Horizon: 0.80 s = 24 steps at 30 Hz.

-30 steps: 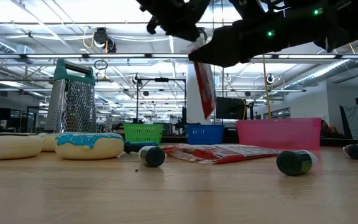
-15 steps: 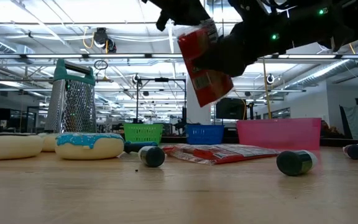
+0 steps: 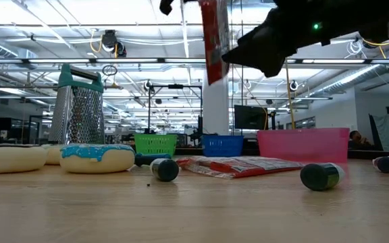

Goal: Pick & Place Food Item
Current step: Stack the bottom red popcorn bag on top of the red popcorn bag in the pink bin

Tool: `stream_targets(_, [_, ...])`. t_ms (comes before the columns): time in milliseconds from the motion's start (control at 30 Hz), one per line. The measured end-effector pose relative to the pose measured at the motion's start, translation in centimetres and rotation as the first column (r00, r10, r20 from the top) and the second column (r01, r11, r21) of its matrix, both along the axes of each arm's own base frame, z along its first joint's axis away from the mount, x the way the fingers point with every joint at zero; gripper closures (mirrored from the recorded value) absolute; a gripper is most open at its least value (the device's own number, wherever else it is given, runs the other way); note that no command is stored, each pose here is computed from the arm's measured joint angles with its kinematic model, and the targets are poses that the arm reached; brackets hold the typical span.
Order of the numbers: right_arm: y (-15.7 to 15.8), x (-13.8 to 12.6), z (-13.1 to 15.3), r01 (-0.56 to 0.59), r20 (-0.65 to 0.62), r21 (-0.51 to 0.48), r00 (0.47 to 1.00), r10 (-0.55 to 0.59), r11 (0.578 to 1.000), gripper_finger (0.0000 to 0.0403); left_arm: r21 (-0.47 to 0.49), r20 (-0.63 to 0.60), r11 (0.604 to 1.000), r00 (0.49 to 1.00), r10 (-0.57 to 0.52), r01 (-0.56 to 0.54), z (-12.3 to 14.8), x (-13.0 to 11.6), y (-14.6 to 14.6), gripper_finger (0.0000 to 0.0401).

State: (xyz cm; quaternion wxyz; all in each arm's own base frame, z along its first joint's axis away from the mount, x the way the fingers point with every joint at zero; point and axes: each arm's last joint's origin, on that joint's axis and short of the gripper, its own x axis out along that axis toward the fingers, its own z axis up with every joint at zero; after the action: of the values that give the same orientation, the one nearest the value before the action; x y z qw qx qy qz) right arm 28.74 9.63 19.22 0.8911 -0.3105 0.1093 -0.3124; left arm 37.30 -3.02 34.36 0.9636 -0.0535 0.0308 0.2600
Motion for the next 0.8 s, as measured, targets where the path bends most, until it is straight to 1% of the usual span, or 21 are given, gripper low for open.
stream_targets(67, [-0.1, -0.1, 0.3, 0.046, 0.016, -0.005, 0.999, -0.046, 0.999, 0.0094, 0.021, 0.06, 1.0, 0.998, -0.016, 0.015, 0.7, 0.0, -0.5, 0.0401])
stream_targets(167, [-0.1, -0.1, 0.8, 0.049, 0.056, 0.0, 0.997, -0.049, 0.999, 0.0094, 0.019, 0.128, 0.999, 0.991, -0.031, 0.029, 1.4, 0.0, -0.8, 0.0401])
stream_targets(267, [-0.2, -0.2, 1.2, 0.059, 0.086, 0.008, 0.995, -0.06, 0.998, 0.0094, 0.017, 0.162, 0.998, 0.985, -0.057, 0.055, 1.6, 0.0, -0.9, 0.0401])
stream_targets(400, [-0.3, -0.4, 1.8, 0.101, 0.133, 0.031, 0.986, -0.105, 0.994, 0.0094, 0.013, 0.192, 0.998, 0.98, -0.06, 0.059, 1.9, 0.0, -1.0, 0.0401])
stream_targets(600, [-0.3, -0.5, 2.4, 0.087, 0.187, 0.044, 0.978, -0.093, 0.995, 0.0094, 0.002, 0.194, 0.999, 0.98, -0.046, 0.046, 1.9, 0.0, -0.9, 0.0401])
stream_targets(733, [0.0, -0.4, 2.5, 0.008, 0.205, 0.03, 0.979, -0.014, 1.0, 0.0094, -0.001, 0.213, 0.999, 0.976, -0.043, 0.044, 2.0, 0.0, -0.6, 0.0401])
stream_targets(800, [0.1, -0.4, 2.5, -0.014, 0.218, 0.037, 0.976, 0.006, 0.999, 0.0094, -0.01, 0.231, 0.998, 0.971, -0.064, 0.068, 2.2, 0.0, -0.5, 0.0401])
